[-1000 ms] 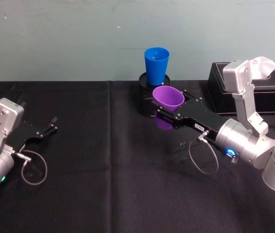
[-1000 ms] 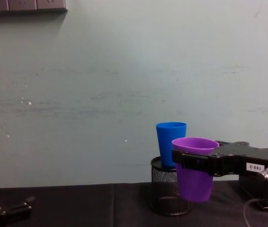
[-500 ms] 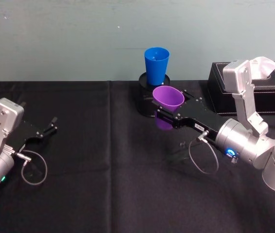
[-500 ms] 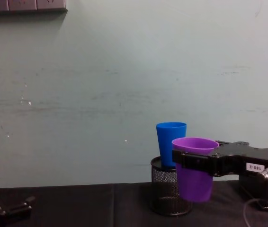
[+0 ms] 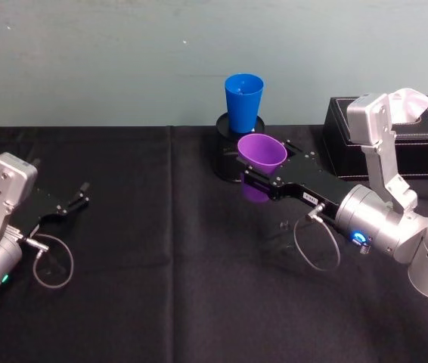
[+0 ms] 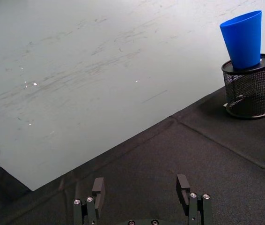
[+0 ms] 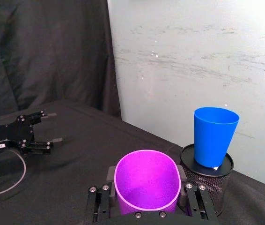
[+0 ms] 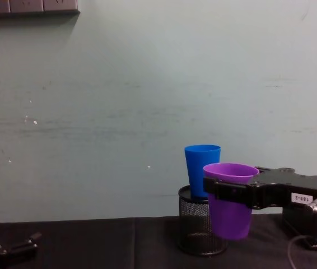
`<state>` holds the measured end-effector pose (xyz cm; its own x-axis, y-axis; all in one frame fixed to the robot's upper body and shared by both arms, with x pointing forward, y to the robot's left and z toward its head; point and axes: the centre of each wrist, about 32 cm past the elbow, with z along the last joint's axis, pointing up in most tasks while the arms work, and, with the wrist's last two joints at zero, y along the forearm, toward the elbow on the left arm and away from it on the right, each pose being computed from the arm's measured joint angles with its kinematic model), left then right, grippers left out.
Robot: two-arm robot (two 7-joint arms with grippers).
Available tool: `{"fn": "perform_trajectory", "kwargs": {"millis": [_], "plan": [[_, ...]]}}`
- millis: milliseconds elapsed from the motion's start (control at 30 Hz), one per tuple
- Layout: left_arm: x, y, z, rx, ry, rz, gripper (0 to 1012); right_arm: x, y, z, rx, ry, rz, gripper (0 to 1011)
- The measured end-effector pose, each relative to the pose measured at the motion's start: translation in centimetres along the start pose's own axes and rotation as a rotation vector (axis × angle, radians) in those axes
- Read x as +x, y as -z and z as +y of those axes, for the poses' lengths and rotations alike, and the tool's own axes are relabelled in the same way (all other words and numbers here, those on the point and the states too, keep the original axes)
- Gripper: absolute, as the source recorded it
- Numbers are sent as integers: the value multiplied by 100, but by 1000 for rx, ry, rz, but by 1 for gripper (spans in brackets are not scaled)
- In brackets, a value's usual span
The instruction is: Pick up one cup with a gripper and tap it against the other cup.
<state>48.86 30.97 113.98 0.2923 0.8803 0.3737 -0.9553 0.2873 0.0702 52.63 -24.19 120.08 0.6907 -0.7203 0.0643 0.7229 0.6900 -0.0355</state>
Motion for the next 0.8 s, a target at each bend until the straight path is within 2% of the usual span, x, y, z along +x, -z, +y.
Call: {"fn": "perform_trajectory", "kwargs": {"millis": [800], "plan": [[0, 0, 0, 0, 0, 0, 1000, 0, 0, 0, 0, 0, 0, 723]]}}
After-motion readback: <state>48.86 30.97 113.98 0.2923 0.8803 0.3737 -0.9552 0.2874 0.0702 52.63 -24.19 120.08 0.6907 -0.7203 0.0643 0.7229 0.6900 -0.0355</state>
